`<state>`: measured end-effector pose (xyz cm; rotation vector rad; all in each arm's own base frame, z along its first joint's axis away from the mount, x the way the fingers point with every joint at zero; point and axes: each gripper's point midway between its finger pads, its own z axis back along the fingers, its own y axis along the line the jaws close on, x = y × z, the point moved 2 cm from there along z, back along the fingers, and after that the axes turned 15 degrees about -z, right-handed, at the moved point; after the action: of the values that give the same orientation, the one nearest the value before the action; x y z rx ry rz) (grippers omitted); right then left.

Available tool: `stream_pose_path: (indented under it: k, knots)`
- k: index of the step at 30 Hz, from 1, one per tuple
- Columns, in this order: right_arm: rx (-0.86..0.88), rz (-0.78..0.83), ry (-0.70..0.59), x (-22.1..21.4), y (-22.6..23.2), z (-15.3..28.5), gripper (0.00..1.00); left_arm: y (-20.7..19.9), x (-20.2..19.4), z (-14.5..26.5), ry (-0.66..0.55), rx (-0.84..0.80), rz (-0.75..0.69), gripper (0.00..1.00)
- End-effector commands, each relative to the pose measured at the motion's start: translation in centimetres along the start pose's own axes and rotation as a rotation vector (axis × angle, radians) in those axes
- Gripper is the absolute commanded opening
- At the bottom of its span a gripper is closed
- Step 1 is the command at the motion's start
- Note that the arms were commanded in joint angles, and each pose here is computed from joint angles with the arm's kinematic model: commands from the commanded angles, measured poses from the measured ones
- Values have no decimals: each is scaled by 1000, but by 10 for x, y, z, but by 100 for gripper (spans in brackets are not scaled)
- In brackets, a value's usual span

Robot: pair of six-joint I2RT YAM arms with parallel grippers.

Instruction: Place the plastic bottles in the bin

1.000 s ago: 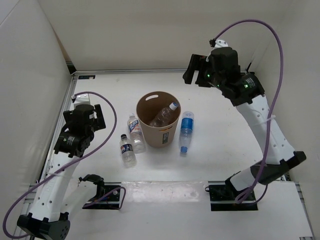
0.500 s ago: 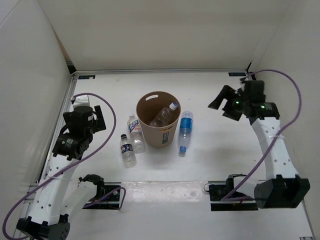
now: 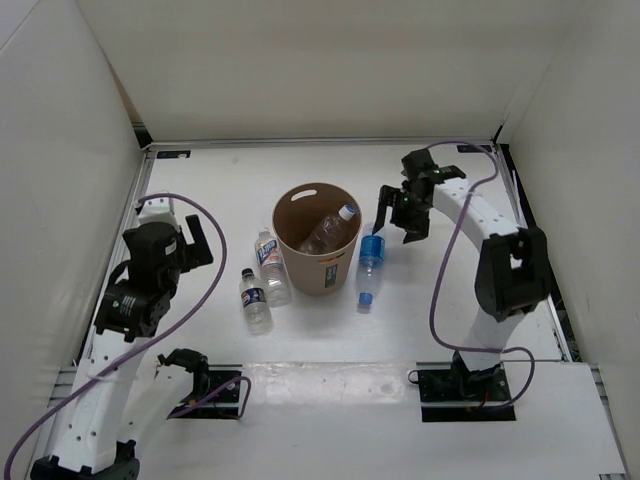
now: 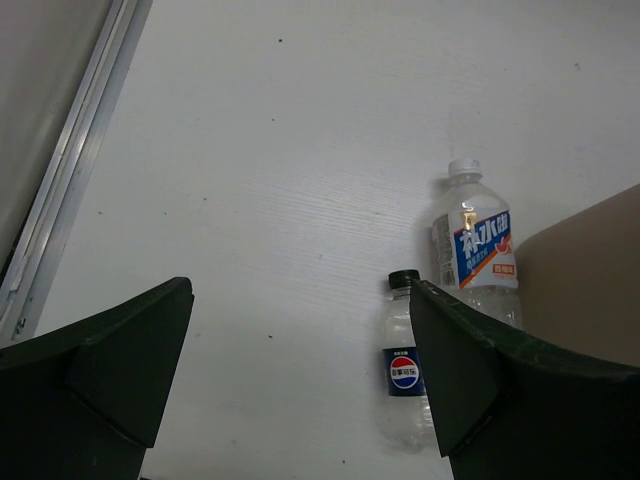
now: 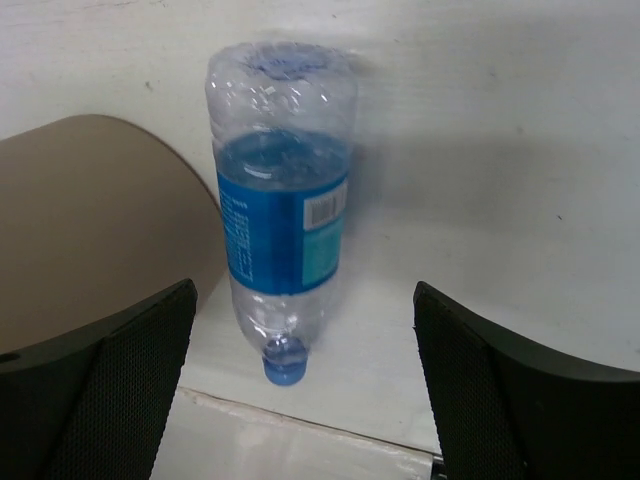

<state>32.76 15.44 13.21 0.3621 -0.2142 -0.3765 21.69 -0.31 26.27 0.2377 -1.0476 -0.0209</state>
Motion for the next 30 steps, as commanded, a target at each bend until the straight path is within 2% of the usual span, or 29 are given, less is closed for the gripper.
stream_pose_path:
  k: [1, 8, 14, 18, 19, 22, 28, 29, 30]
  knots:
    - [-10, 57, -4, 6, 19, -12, 90, 0, 10, 13, -73, -28, 43, 100]
    - [7, 34, 41, 1, 33, -55, 90, -4, 14, 21, -101, -71, 66, 100]
    - [-91, 32, 106, -12, 22, -86, 90, 0, 15, 30, -142, -71, 86, 100]
    - [-97, 4, 153, -20, 13, -96, 78, 1, 16, 30, -143, -68, 90, 100]
    - [-102, -11, 178, -25, 6, -99, 65, 1, 15, 29, -140, -65, 90, 100]
    - [-63, -19, 180, -28, 9, -95, 51, 0, 14, 28, -133, -65, 93, 100]
    - [-82, -2, 112, -31, 3, -55, 40, -1, 13, 25, -120, -63, 88, 100]
    - [-47, 10, 53, -23, 14, -31, 40, -1, 13, 26, -120, -63, 86, 100]
    - [-74, 16, 26, -23, 12, -21, 35, 0, 12, 26, -119, -60, 87, 100]
